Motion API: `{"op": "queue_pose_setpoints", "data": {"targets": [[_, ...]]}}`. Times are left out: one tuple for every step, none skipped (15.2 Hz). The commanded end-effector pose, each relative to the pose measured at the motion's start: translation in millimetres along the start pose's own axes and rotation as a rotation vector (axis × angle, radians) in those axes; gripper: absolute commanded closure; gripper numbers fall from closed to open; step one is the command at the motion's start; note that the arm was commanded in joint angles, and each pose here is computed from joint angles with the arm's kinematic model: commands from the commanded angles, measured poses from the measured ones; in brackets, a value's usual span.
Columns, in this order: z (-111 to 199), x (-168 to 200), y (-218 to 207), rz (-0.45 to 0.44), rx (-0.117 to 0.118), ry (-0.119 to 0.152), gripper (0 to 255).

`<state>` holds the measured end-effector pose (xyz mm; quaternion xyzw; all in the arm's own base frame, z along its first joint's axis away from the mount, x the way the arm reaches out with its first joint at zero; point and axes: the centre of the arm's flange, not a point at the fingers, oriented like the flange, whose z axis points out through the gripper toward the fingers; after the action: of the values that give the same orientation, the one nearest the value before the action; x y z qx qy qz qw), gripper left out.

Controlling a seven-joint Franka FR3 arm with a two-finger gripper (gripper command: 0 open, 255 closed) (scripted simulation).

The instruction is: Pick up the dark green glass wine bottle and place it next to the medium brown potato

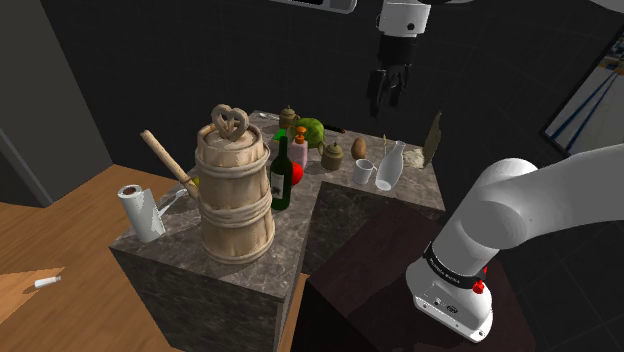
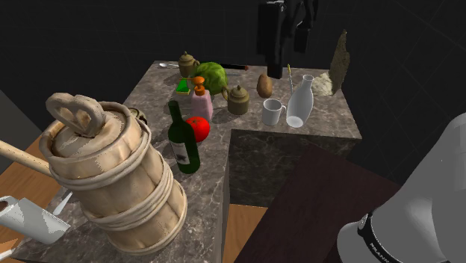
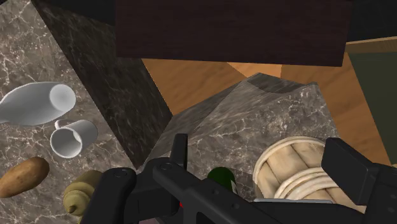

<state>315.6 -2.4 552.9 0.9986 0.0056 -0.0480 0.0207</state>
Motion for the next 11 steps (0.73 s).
{"op": "queue_pose_setpoints", "data": {"targets": [[0.0, 0.0, 0.0, 0.0, 0.0, 0.0, 0], [7.6, 9.6, -1.5, 0.002, 0.0, 0.007, 0], [15.0, 19.3, -3.0, 0.005, 0.0, 0.014, 0], [22.4, 29.0, -4.4, 0.007, 0.0, 0.021, 0], [29.8, 38.8, -5.8, 0.01, 0.0, 0.029, 0], [37.1, 48.6, -7.2, 0.012, 0.0, 0.036, 0], [44.3, 58.5, -8.6, 0.015, 0.001, 0.043, 0], [51.4, 68.5, -9.9, 0.017, 0.001, 0.05, 0], [58.4, 78.5, -11.3, 0.02, 0.001, 0.057, 0], [65.4, 88.6, -12.6, 0.022, 0.001, 0.064, 0], [72.3, 98.7, -13.8, 0.025, 0.001, 0.072, 0]]}}
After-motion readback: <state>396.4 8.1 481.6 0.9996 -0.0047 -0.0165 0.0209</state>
